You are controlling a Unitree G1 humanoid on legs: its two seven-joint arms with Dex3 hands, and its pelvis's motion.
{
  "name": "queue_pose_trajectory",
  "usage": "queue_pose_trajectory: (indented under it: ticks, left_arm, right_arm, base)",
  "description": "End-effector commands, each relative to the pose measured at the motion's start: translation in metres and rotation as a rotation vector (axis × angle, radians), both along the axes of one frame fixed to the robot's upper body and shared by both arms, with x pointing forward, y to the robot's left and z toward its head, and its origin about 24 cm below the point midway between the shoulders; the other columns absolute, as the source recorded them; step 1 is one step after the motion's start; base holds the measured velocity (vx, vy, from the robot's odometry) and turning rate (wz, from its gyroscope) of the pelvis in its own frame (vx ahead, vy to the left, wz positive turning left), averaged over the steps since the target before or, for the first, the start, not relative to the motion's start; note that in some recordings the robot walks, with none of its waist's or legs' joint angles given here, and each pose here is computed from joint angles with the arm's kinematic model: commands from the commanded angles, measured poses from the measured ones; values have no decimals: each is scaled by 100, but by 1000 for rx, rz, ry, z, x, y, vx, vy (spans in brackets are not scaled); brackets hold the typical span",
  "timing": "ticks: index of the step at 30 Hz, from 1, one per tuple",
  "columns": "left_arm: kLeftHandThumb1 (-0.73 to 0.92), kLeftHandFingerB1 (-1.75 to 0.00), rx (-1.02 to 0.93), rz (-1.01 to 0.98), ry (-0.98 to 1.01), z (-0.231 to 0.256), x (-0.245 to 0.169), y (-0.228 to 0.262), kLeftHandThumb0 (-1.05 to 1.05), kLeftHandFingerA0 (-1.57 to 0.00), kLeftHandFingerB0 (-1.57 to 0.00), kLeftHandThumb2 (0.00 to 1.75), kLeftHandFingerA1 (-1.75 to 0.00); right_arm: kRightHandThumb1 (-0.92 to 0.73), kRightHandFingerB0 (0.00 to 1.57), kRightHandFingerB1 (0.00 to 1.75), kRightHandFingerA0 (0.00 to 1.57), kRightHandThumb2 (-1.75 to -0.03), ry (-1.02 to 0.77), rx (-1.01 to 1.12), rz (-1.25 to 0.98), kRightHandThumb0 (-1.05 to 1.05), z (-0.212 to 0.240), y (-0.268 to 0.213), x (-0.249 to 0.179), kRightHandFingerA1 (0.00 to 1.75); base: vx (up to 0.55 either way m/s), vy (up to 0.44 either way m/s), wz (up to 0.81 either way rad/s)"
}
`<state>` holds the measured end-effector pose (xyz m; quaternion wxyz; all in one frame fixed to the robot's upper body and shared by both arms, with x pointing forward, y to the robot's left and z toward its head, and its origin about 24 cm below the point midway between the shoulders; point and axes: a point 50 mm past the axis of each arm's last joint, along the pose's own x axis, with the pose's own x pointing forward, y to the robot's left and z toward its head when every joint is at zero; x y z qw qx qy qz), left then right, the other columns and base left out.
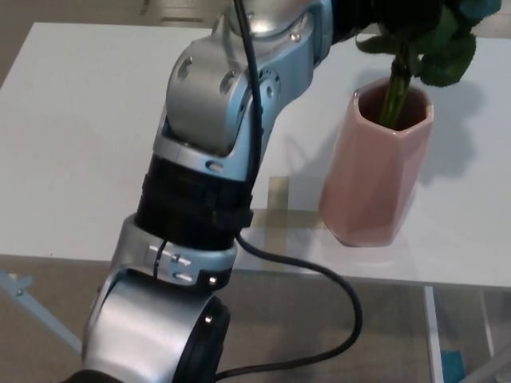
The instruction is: Use the left hand to pick up the rose and then lift and insert it into the pink vase.
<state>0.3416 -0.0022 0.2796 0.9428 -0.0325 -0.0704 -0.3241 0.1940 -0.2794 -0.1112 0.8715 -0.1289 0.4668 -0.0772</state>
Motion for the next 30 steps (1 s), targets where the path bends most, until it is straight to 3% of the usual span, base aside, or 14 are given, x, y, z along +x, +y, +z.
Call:
queue_pose_trajectory:
  ticks: [1, 2, 3, 4, 5, 6, 7, 12, 16, 17, 30]
  left_arm:
    - [73, -44, 42, -33, -14, -8, -3, 2, -27, -100, -70, 62, -57]
    - [66, -37, 64, -59, -9, -10, -4, 3, -35, -74, -53, 59, -45]
    - [56, -30, 103, -101, -4, -12, -4, 4, -49, -33, -29, 57, -35]
    - [56, -30, 120, -119, -2, -12, -4, 4, -49, -33, -29, 57, -35]
    - [44, -12, 211, -213, 3, -12, -3, 8, -72, 0, -5, 80, 0]
    - [42, -6, 281, -288, 6, -12, -2, 11, -73, 0, 0, 81, 0]
    - [46, -13, 319, -332, -2, -12, 0, 14, -91, 0, 0, 59, 0]
    - [48, -11, 380, -417, -21, -15, 2, 20, -89, 0, 0, 59, 0]
    - [46, -10, 410, -438, -35, -14, 3, 24, -87, 0, 0, 61, 0]
    - [42, -5, 421, -439, -37, -14, 4, 27, -75, 0, 0, 82, 0]
    - [42, -5, 421, -434, -5, -13, 11, 46, -75, 0, 0, 82, 0]
  right_arm:
    - [-55, 44, 57, 60, -94, 15, -12, 8, -40, 0, -3, -2, 66]
    - [-55, 44, 57, 60, -94, 14, -10, 9, -40, 0, -3, -2, 66]
    - [-55, 44, 57, 60, -94, 13, -8, 9, -40, 0, -3, -2, 66]
    - [-55, 44, 57, 60, -94, 13, -6, 9, -40, 0, -3, -2, 66]
    - [-55, 44, 57, 60, -94, 12, -5, 3, -40, 1, -3, -1, 66]
    - [-55, 44, 57, 60, -94, 13, -5, -1, -40, 1, -3, 0, 66]
    - [-55, 44, 57, 60, -94, 14, -3, 0, -40, 1, -3, 0, 66]
    - [-55, 44, 57, 60, -94, 13, -4, 10, -40, 2, -2, 2, 66]
    - [-56, 44, 57, 60, -94, 5, 9, 4, -40, 2, -2, 3, 66]
    - [-56, 43, 57, 58, -94, 7, 8, 9, -40, 2, -2, 3, 65]
    - [-56, 42, 56, 57, -94, 7, 26, -1, -41, 1, -1, 1, 64]
  base:
    - [0, 0, 0]
    - [0, 0, 0]
    - [0, 0, 0]
    - [0, 0, 0]
    - [0, 0, 0]
    - [0, 0, 0]
    - [0, 0, 0]
    - [0, 0, 0]
    - [0, 0, 0]
    - [0, 0, 0]
    - [0, 0, 0]
